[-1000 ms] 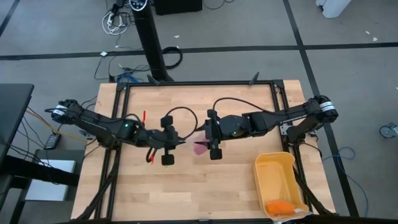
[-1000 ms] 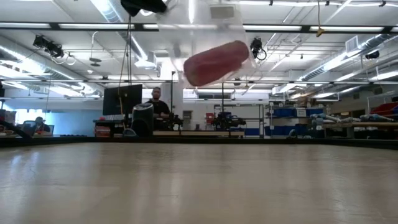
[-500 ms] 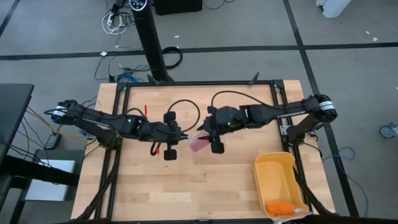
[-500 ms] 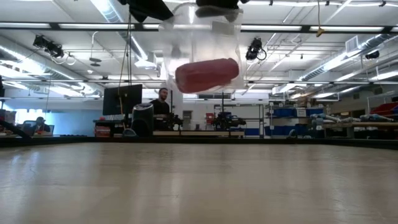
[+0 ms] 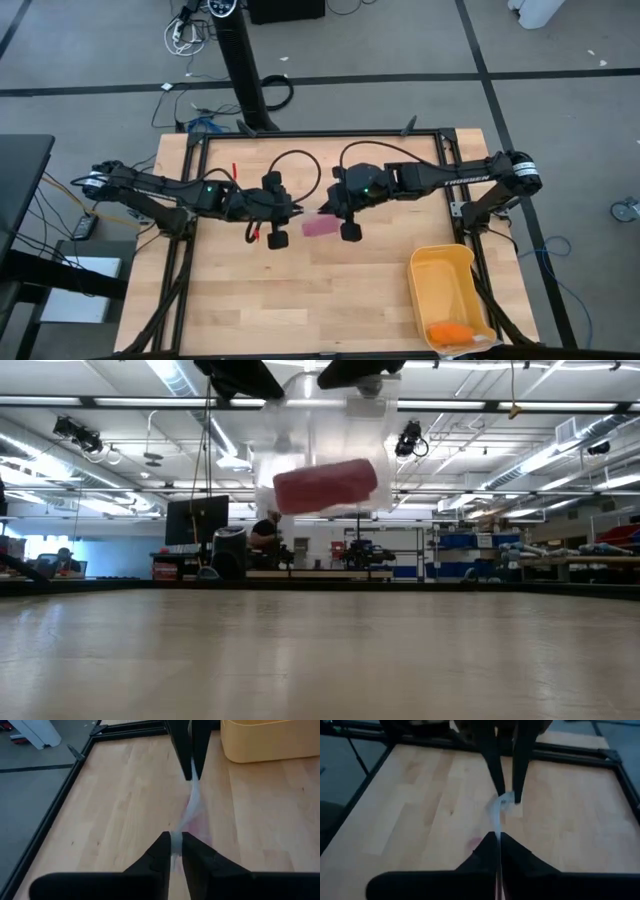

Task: Roll bandage
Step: Put the transparent zip bag in the yellow bin

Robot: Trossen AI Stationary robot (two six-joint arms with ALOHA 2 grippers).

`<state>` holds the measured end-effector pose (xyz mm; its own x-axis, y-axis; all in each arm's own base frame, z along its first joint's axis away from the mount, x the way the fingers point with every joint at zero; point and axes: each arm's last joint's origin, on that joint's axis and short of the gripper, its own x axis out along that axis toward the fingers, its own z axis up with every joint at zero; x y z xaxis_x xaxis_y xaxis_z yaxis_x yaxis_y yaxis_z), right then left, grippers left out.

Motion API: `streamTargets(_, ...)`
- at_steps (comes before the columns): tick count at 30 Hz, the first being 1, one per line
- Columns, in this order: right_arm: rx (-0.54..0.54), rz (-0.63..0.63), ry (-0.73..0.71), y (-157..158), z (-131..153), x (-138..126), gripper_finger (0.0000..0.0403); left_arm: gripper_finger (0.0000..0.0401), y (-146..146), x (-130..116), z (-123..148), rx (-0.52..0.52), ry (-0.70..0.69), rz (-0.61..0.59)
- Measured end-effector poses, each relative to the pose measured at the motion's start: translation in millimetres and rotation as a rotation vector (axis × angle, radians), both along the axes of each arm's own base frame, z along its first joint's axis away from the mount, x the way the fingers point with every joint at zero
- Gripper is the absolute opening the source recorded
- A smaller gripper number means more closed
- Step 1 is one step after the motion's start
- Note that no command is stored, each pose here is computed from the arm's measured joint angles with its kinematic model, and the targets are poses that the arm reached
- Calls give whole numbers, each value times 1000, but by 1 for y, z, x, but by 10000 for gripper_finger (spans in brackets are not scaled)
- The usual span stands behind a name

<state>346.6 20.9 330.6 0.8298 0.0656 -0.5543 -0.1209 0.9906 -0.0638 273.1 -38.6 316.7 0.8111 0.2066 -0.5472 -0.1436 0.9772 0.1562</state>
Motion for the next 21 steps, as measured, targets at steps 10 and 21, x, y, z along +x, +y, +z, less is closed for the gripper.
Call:
streamTargets(10, -92, 8, 108, 24, 30, -20, 2, 97, -5, -9, 25, -11, -83, -21)
streamTargets(21, -69, -76, 317, 92, 62, -74, 1, 128, -12, -35, 49, 28, -182, -19)
